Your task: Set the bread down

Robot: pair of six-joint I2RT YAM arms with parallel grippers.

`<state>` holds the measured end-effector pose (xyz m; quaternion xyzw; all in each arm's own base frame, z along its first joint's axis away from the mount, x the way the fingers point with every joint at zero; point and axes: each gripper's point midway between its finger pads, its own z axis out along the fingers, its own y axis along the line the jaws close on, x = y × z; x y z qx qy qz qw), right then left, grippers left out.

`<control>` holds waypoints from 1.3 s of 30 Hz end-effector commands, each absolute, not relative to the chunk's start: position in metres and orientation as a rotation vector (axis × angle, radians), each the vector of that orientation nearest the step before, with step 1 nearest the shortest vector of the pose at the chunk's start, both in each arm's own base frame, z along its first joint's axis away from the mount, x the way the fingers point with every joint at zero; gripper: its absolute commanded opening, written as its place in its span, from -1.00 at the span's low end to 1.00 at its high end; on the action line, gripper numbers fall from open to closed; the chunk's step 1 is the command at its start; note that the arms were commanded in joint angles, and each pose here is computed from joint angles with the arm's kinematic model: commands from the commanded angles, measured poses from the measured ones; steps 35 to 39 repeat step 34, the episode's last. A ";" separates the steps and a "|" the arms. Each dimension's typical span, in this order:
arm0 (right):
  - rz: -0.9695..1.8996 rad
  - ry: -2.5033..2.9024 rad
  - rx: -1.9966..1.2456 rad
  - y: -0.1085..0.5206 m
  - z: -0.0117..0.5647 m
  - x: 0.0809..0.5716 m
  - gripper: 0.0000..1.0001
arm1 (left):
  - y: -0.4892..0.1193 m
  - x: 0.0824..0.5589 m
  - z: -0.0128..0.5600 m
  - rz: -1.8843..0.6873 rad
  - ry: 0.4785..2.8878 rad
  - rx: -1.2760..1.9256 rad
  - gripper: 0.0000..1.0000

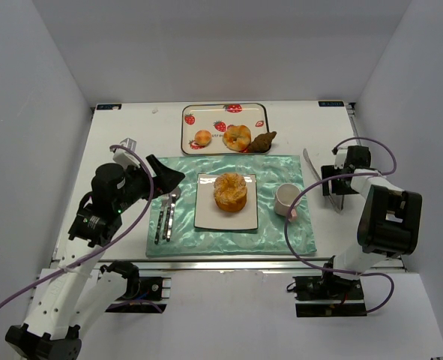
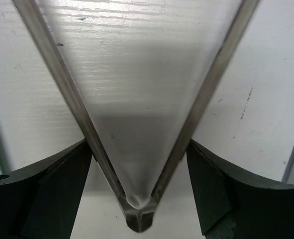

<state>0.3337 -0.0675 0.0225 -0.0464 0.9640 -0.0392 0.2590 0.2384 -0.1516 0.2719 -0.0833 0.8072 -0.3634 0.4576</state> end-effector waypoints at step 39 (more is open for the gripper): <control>0.402 2.204 -0.079 0.011 0.269 0.350 0.79 | -0.159 0.245 0.286 -0.916 1.937 -0.132 0.96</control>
